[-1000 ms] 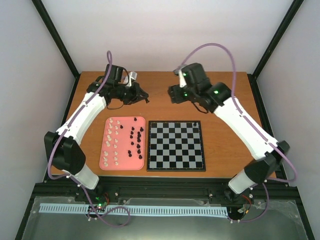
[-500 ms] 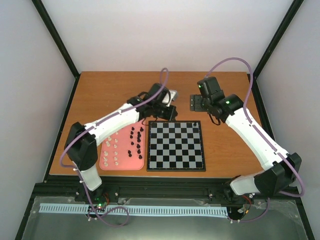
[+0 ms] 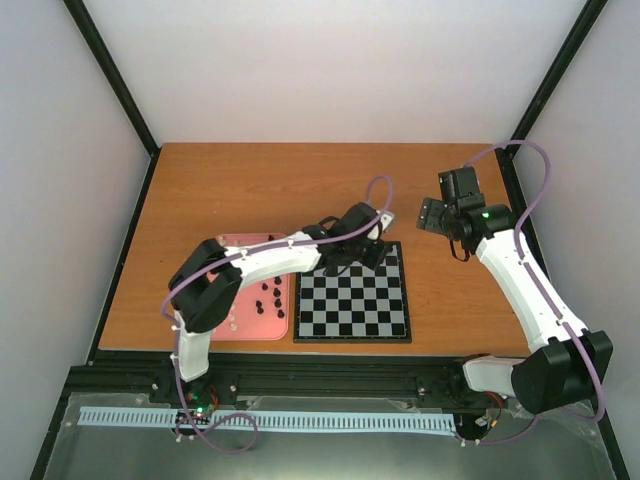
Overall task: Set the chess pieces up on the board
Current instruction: Place the chess piece on the chessboard.
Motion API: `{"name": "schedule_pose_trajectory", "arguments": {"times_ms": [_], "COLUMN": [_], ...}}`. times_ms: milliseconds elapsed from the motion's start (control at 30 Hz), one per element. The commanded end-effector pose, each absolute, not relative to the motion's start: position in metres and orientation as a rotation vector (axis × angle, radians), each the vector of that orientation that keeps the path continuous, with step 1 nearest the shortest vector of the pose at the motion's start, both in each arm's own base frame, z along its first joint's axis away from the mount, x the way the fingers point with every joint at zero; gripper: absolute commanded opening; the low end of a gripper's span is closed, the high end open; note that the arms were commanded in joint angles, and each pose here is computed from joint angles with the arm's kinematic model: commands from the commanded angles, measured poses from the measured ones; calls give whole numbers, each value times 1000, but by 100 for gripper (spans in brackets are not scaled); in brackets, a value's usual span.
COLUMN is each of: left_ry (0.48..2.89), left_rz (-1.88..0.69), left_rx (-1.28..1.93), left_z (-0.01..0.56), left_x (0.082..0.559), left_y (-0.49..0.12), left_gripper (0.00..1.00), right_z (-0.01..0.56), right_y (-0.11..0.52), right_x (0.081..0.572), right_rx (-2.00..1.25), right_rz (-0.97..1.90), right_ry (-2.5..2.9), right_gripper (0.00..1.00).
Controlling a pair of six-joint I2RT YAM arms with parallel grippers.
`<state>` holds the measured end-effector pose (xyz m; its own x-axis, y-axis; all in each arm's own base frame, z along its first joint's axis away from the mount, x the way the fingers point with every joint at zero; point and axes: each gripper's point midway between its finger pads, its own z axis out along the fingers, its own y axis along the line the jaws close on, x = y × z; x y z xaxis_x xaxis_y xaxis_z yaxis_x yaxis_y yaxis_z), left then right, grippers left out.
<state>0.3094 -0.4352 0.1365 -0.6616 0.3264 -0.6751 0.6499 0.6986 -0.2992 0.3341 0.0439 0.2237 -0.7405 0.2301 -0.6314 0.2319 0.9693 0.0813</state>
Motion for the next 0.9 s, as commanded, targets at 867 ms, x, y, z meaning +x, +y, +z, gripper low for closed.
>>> {"name": "schedule_pose_trajectory", "arguments": {"times_ms": [867], "left_ry": [2107], "left_rz": [-573], "left_rx": [700], "left_z": [90], "left_x": [338], "left_y": [-506], "left_gripper": [1], "right_z": [187], "right_y": [12], "right_x": [349], "right_rx": [384], "right_rz": [-33], "right_ry": [2444], "right_gripper": [100]}}
